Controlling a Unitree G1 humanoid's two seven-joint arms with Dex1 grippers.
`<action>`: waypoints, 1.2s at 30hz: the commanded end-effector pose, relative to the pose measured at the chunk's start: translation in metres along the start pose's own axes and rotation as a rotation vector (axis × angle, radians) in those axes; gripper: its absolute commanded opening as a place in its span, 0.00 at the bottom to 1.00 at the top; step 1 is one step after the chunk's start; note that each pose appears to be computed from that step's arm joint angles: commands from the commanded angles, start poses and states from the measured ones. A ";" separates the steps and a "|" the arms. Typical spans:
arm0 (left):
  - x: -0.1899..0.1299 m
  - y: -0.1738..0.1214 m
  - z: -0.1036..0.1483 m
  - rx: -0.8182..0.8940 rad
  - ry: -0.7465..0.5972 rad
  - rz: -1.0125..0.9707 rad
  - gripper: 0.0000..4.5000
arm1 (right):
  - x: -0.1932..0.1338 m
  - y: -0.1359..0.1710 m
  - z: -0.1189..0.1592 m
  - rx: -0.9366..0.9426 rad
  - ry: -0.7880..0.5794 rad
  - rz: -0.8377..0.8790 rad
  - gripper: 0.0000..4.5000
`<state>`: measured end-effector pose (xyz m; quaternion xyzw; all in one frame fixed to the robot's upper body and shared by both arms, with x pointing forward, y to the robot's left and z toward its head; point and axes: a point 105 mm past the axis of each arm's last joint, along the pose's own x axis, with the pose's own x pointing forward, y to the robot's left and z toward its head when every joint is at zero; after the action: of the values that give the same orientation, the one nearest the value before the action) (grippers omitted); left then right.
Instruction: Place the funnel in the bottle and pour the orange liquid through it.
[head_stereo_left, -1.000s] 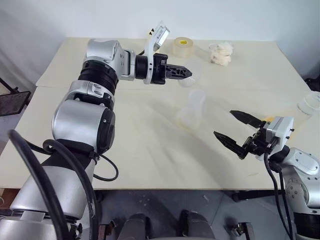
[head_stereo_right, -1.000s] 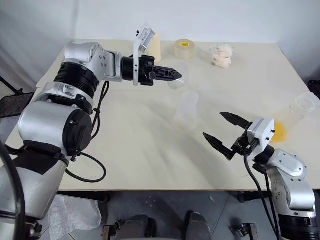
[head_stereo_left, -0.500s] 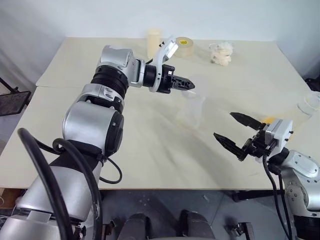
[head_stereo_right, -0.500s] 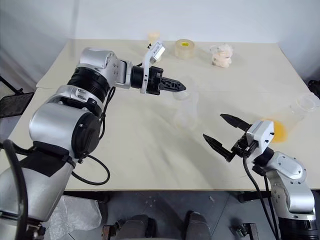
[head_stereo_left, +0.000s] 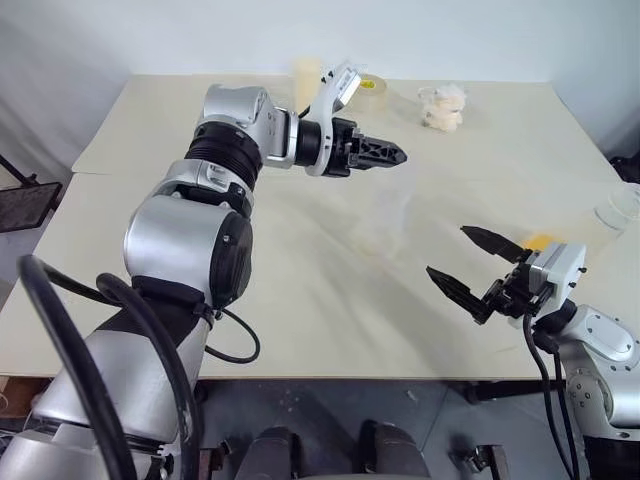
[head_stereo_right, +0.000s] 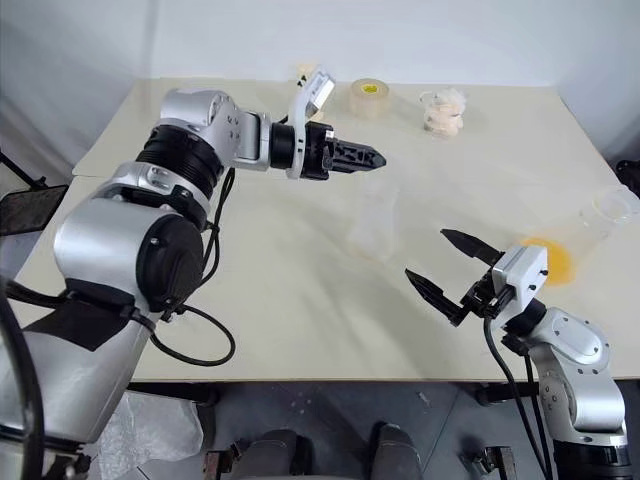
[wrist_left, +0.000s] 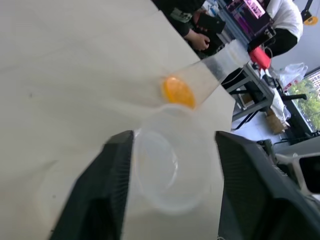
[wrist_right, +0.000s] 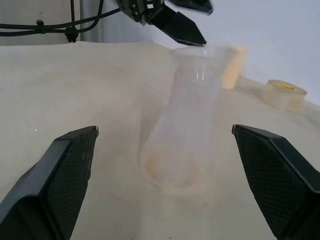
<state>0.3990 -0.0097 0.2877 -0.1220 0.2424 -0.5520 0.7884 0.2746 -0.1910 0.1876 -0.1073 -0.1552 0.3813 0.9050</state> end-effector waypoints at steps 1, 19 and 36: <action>-0.003 -0.022 0.026 0.055 -0.064 -0.042 0.91 | -0.002 -0.004 0.011 -0.044 -0.034 -0.012 1.00; -0.106 0.021 0.002 0.537 -0.228 -0.113 0.99 | -0.044 -0.026 0.029 -0.141 0.067 -0.440 1.00; -0.156 0.022 -0.111 0.759 -0.409 -0.304 0.99 | -0.110 -0.056 0.022 -0.089 0.184 -0.925 1.00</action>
<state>0.3233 0.1512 0.2124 0.0208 -0.1328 -0.6699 0.7302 0.2349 -0.2950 0.1952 -0.0846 -0.1122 -0.0546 0.9886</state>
